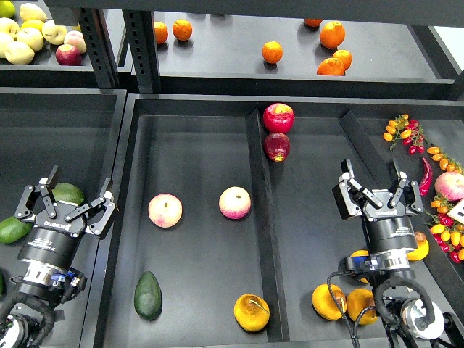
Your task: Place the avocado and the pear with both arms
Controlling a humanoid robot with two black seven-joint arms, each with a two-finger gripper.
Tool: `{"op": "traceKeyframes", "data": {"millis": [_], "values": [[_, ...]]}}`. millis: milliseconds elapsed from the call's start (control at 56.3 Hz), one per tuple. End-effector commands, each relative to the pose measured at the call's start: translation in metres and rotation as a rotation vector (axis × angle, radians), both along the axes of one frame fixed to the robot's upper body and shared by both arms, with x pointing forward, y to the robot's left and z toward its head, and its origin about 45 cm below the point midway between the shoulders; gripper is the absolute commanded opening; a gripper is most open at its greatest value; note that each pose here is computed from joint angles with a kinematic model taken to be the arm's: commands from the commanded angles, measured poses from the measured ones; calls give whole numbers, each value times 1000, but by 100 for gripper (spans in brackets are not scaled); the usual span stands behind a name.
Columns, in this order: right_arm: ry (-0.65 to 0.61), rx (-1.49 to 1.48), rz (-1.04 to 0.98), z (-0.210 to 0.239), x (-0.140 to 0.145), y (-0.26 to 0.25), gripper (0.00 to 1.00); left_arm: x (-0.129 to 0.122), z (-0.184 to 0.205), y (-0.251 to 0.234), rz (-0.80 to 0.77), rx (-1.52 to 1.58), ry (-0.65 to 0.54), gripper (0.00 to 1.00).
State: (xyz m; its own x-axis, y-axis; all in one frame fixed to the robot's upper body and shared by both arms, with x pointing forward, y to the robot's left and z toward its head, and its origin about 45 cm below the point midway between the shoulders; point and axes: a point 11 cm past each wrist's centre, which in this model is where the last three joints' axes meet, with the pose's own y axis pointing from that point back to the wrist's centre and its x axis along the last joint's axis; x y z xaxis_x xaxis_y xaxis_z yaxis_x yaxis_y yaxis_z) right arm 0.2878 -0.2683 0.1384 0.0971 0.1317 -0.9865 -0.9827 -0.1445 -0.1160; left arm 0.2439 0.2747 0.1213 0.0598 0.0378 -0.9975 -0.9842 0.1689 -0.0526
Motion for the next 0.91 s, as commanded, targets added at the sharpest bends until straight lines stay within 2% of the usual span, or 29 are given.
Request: {"op": "traceKeyframes", "data": {"millis": [0,888], "values": [[3,1,15,-2,-2,5,100,1,2,6,15,6,-5,99],[9,1,24,-5,-6,9,100,-7,-9,2,-5,3,30,100]]}}
